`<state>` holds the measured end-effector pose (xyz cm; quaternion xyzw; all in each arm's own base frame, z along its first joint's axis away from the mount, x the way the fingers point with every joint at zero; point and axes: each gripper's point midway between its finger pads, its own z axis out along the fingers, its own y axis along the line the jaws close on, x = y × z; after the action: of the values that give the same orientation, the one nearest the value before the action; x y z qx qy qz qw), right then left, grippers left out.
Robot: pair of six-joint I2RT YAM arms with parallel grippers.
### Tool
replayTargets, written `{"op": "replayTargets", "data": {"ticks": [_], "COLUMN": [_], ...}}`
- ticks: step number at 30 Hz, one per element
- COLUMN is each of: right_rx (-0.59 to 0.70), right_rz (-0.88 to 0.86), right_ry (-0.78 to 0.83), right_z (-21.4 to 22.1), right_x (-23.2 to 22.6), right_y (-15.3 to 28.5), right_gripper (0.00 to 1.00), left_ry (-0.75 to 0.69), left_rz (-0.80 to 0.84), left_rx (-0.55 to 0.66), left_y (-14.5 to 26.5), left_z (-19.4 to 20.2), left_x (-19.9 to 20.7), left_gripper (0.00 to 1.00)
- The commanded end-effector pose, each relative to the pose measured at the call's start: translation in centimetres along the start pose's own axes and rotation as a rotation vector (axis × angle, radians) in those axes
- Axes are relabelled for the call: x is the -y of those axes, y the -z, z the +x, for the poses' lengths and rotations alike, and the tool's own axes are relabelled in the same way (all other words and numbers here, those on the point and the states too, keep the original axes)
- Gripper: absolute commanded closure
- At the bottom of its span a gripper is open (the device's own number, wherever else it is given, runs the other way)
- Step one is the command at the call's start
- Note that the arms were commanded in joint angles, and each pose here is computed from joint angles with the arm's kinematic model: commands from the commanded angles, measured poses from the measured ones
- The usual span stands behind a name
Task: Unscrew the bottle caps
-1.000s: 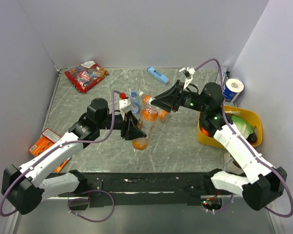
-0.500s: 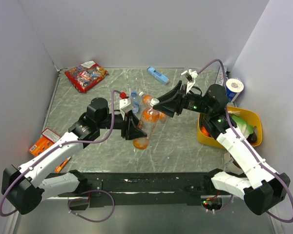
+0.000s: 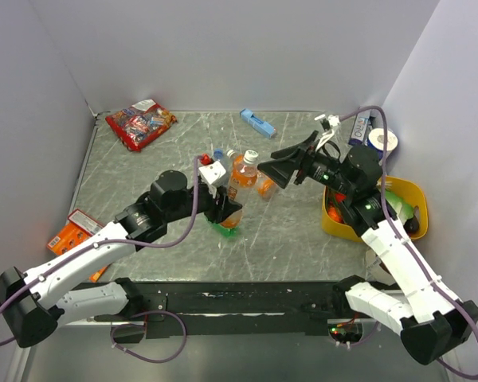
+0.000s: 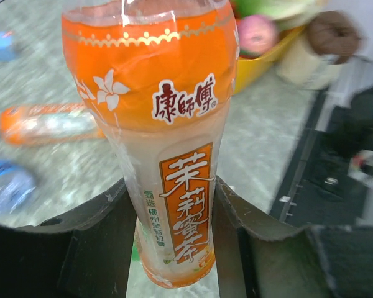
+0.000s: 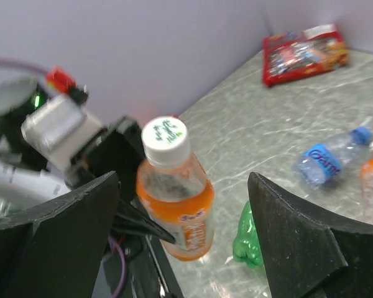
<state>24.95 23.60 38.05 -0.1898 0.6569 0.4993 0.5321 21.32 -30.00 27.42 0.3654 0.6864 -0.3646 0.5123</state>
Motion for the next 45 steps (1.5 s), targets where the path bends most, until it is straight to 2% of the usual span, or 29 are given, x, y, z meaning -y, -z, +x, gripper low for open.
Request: {"op": "replayTargets", "data": {"ticks": [1,4,5,8,14,45], "right_rx": [0.127,0.135,0.127,0.098,0.089,0.027], "right_rz": [0.168,0.253,0.263,0.282,0.236,0.173], "right_ry": [-0.044,-0.063,-0.061,-0.069,-0.076,-0.124], "right_z": [-2.7,-2.5,-2.3,-2.0,-1.6,-0.3], "right_x": [0.9,2.1,2.3,2.6,1.6,0.4], "right_y": [0.7,0.9,0.7,0.2,-1.2,-4.2], "right_gripper": [0.10,0.13,0.20,0.30,0.38,0.40], "left_ry": [-0.032,-0.032,-0.035,-0.035,-0.044,-0.064], "left_rz": [-0.218,-0.233,-0.229,-0.236,-0.279,-0.269], "left_rx": [0.025,0.009,0.004,-0.025,-0.051,-0.095], "left_y": [0.1,-0.2,-0.4,-0.8,-1.1,-1.9], "left_z": [-1.7,-1.3,-1.2,-0.5,0.1,1.2], "left_x": [-3.4,-3.4,-3.2,-3.3,-3.8,-3.0], "left_gripper": [0.51,0.51,0.51,0.51,0.52,0.52]}}
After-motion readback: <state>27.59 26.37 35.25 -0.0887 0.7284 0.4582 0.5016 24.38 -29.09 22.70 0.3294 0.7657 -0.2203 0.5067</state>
